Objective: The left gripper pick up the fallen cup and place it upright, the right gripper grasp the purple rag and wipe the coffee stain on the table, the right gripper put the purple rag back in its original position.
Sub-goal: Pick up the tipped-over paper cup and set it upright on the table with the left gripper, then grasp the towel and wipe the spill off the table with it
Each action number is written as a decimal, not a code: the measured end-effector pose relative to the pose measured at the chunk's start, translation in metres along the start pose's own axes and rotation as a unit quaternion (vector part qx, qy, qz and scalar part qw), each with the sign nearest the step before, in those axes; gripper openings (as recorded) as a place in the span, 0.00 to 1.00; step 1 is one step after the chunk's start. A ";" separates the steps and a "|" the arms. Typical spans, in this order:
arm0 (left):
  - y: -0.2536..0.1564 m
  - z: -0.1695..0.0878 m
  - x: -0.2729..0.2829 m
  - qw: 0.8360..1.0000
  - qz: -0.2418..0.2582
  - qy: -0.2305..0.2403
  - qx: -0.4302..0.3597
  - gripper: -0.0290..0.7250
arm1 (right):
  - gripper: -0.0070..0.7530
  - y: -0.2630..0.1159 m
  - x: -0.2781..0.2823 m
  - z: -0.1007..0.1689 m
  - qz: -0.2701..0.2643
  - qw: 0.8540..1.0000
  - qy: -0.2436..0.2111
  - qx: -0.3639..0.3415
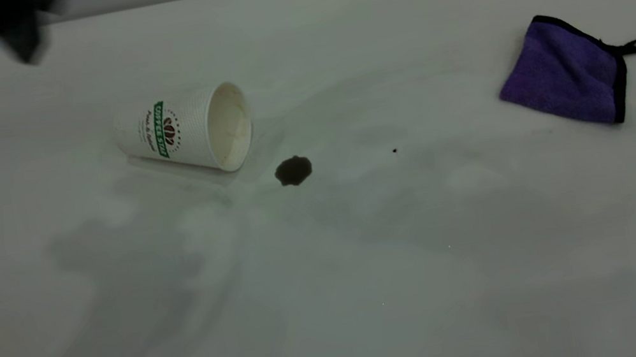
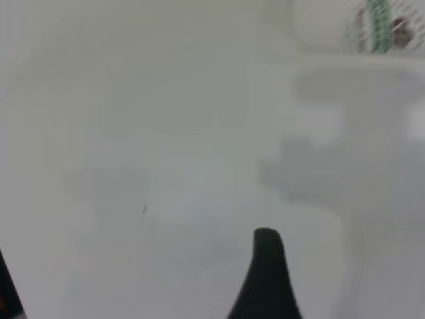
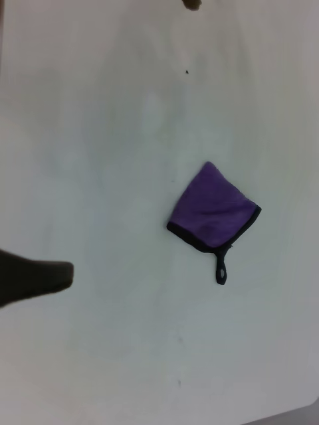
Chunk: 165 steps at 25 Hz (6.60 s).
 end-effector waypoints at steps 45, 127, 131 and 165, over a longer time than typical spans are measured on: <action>0.090 -0.111 -0.150 0.950 -0.025 0.237 -0.202 0.07 | 0.78 0.000 0.000 0.000 0.000 1.000 0.000 0.000; -0.039 0.134 0.126 0.987 0.010 -0.020 0.159 0.77 | 0.78 0.000 0.000 0.000 0.000 1.000 0.000 0.000; -0.051 0.138 0.144 0.984 -0.005 -0.020 0.179 0.77 | 0.78 0.000 0.000 0.000 0.000 1.000 0.000 0.000; -0.291 0.055 0.143 0.954 -0.213 -0.092 0.190 0.77 | 0.78 0.000 0.000 0.000 0.000 1.000 0.000 0.000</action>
Point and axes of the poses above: a point on each arm's last joint axis where the gripper is mounted, x pointing back along that axis away from the gripper, z along the wrist's bending axis when the last joint is at zero, y = z × x, the point moved 2 cm from there along -x, pointing out along that axis toward the gripper, and after that the axes turned 1 degree about x, right-handed, at the moved point
